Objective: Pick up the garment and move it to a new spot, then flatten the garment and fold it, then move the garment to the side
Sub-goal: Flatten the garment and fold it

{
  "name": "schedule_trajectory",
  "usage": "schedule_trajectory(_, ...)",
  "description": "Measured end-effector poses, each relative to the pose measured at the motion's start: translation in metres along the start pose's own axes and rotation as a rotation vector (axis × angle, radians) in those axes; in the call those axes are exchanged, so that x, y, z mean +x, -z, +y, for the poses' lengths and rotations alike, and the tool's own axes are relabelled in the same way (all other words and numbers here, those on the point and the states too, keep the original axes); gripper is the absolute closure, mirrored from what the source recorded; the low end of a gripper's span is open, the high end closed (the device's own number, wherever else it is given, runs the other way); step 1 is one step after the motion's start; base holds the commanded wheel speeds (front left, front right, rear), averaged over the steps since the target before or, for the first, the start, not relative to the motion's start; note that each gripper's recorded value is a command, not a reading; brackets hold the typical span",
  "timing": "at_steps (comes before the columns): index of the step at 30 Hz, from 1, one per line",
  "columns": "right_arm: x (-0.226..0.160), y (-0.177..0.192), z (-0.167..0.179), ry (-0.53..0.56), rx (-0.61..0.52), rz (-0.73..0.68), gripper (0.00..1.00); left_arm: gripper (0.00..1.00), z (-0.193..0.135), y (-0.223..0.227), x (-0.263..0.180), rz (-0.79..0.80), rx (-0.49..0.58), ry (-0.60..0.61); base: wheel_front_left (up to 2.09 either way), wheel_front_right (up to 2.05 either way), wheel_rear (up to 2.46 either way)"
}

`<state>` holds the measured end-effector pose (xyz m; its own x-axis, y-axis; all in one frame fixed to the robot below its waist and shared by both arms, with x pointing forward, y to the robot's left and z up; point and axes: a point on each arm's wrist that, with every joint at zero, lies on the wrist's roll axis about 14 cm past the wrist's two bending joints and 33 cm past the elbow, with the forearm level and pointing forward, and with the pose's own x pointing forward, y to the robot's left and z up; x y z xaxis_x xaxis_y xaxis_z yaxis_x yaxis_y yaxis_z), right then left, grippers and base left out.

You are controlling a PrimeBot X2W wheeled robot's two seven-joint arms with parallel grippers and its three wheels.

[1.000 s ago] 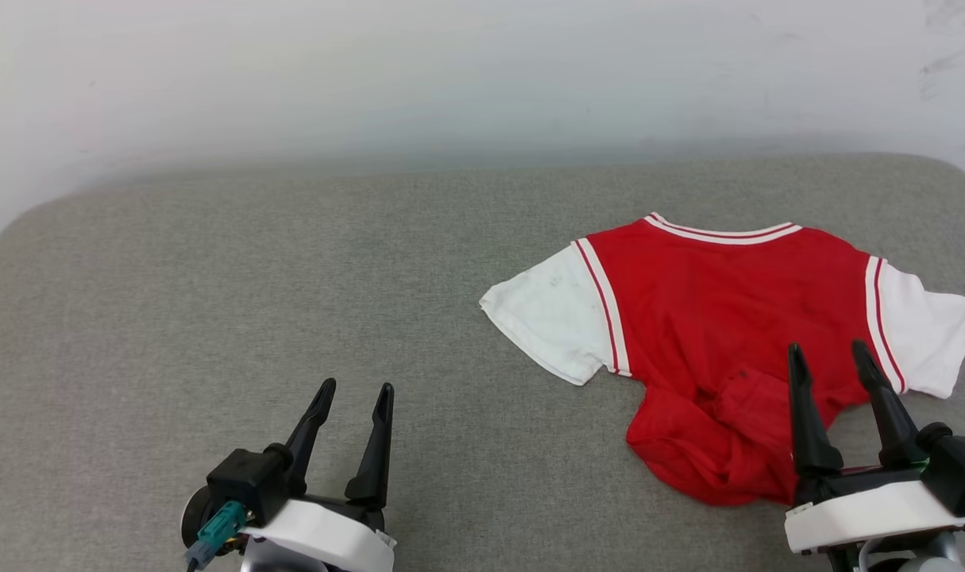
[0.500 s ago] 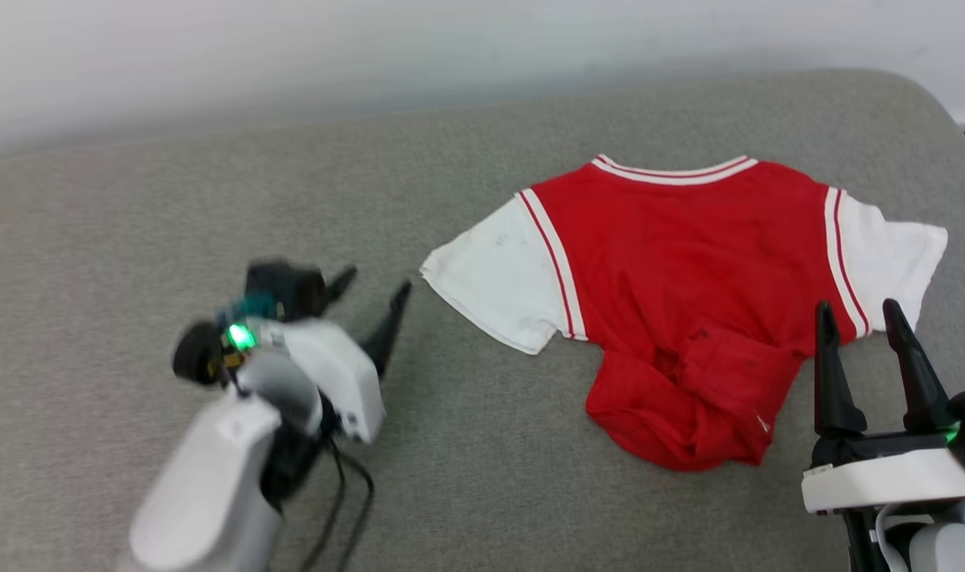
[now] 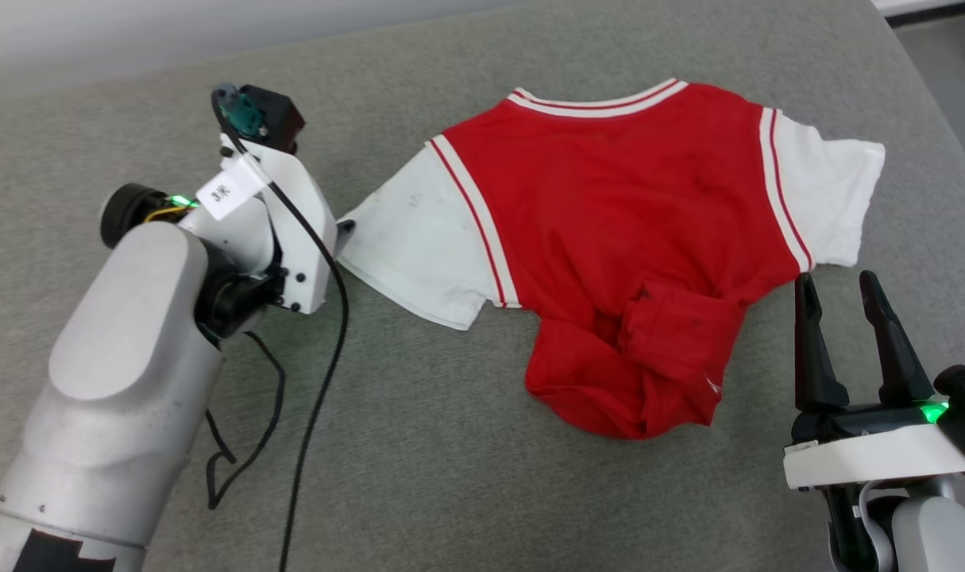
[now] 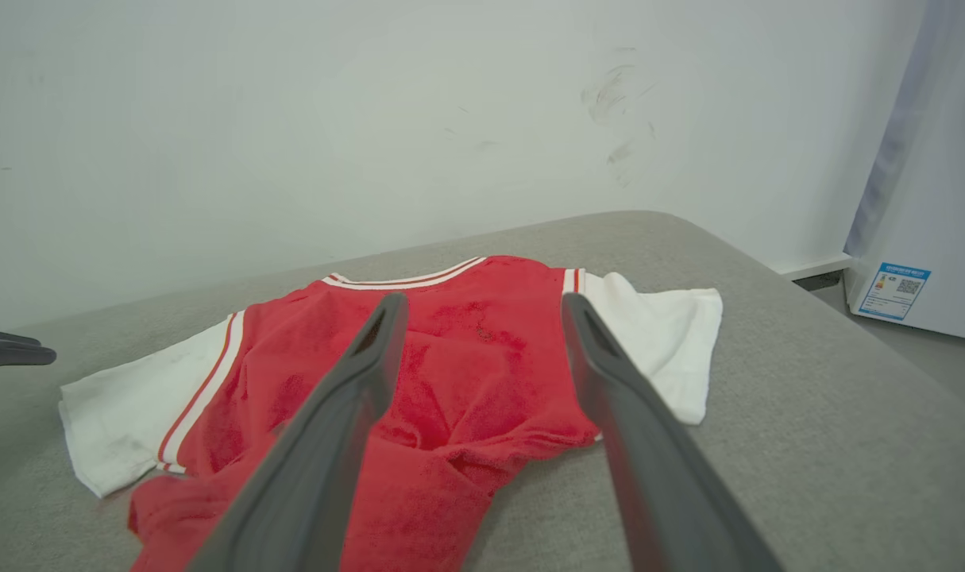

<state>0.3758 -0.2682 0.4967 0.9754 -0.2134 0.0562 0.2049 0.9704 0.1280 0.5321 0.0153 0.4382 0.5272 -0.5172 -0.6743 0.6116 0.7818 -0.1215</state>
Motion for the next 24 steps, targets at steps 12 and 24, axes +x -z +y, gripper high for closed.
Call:
schedule_trajectory(12, -0.004, 0.004, -0.017, 0.055, -0.009, 0.021, 0.00, 0.00, 0.001, 0.038, 0.043, 0.164, -0.001, 0.022, 0.00, 0.00, 0.00)
schedule_trajectory(24, -0.005, -0.004, -0.012, 0.035, -0.017, -0.005, 0.00, 1.00, 0.011, 0.048, 0.025, 0.083, -0.070, 0.003, 0.00, 0.00, 0.00)
